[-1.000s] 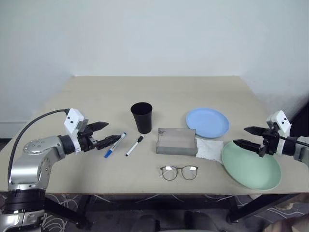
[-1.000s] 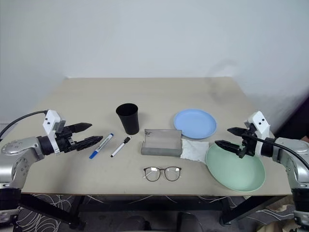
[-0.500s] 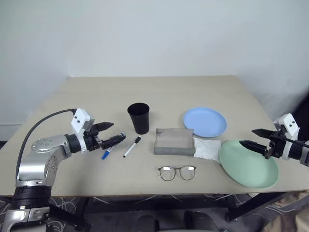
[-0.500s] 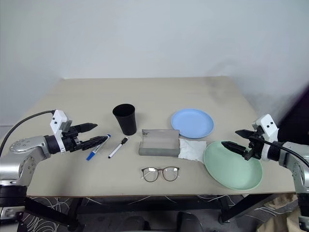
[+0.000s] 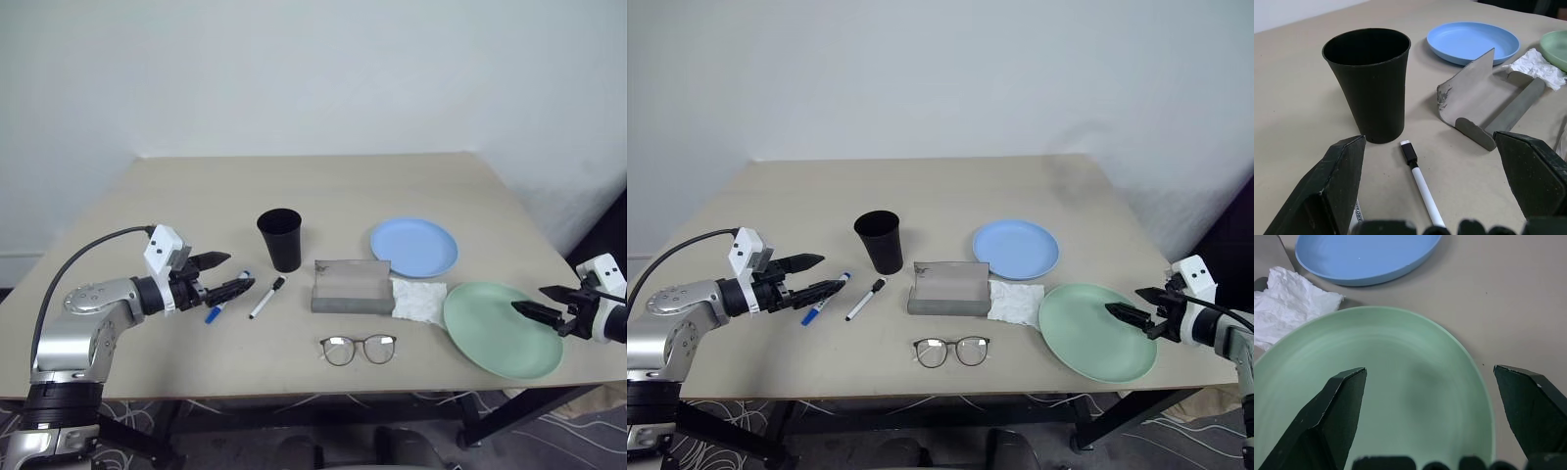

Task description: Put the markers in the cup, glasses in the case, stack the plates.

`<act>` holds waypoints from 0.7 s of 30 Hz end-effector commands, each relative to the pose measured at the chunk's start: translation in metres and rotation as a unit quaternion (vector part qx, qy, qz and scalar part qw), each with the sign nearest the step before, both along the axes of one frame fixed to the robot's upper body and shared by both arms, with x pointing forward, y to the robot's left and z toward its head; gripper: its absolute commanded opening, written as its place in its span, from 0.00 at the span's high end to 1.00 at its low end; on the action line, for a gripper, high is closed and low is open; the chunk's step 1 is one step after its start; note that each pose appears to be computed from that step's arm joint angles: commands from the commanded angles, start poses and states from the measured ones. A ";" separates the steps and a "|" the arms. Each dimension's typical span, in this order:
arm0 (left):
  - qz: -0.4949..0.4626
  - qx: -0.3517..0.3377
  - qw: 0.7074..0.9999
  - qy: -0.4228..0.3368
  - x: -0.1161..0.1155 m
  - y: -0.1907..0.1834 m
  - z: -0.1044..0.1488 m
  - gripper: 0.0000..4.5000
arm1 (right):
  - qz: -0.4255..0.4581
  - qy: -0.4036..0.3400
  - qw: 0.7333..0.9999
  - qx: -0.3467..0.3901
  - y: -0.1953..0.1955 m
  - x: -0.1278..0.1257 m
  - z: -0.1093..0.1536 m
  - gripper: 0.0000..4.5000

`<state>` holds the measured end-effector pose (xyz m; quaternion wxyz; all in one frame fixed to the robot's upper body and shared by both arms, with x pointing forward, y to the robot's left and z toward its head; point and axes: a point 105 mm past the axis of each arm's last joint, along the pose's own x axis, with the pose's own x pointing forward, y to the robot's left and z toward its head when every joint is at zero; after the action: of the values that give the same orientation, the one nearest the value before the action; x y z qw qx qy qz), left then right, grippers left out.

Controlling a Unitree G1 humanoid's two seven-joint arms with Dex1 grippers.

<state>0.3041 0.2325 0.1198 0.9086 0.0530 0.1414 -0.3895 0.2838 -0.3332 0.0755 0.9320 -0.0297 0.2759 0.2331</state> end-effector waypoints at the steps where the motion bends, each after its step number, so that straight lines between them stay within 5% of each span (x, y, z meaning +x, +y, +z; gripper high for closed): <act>1: -0.001 0.002 0.999 -0.035 0.002 0.000 0.016 0.02 | -0.073 0.015 0.997 -0.016 -0.036 -0.002 -0.006 0.00; 14: 0.003 0.000 0.999 -0.033 0.000 0.000 0.013 0.02 | -0.117 0.074 0.990 0.007 -0.050 -0.019 -0.035 0.00; 21: 0.003 -0.001 0.999 -0.032 0.001 -0.002 0.011 0.00 | -0.107 0.074 0.991 0.023 -0.043 -0.018 -0.034 0.43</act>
<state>0.3023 0.2337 0.1149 0.9117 0.0471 0.1440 -0.3819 0.2614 -0.3779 0.0328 0.9249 0.0401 0.3542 0.1325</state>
